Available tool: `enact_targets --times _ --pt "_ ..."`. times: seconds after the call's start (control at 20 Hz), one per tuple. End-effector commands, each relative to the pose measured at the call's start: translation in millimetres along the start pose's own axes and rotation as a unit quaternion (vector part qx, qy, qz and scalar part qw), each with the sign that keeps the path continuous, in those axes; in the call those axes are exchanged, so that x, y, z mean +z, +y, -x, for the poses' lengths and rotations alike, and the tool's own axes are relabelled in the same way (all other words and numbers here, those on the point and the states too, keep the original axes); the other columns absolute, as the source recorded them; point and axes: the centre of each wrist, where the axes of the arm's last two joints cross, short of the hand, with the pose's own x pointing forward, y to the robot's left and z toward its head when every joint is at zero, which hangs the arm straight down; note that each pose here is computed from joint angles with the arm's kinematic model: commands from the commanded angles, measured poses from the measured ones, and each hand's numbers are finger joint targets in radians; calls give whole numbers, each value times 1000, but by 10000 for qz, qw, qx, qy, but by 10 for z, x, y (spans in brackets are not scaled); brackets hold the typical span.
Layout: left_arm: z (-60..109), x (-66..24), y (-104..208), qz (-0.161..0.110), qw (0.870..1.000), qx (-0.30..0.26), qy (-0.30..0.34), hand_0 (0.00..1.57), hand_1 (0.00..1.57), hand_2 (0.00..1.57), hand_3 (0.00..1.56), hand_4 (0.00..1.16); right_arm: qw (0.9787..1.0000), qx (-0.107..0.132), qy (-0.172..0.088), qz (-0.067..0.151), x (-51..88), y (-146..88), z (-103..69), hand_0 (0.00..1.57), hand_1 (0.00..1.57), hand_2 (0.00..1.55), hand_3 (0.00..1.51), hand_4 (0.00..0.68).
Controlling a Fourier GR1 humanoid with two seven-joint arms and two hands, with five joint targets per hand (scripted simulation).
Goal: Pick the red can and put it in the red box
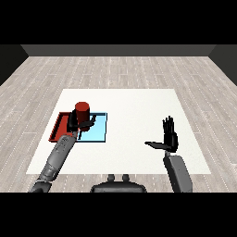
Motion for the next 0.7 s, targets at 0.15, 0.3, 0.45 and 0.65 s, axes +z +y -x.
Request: enact_targets --times 0.15,0.3,0.45,0.65 --pt "451 -399 365 -306 9916 -897 876 1544 1544 1523 1445 1079 9997 110 175 114 1 -46 173 0 0 0 0 0" --pt "875 -315 693 -680 9826 -1028 1390 1571 1571 1560 1457 1101 9998 180 116 -52 0 -138 145 0 0 0 0 0" --pt "1186 -232 1041 -804 9741 -1076 1822 1571 1571 1566 1485 1091 9999 101 42 62 -111 -91 181 0 0 0 0 0" --pt "1458 -168 818 -830 9563 -1582 2313 1571 1571 1571 1501 1040 9999 108 -61 -67 37 -205 150 0 0 0 0 0"
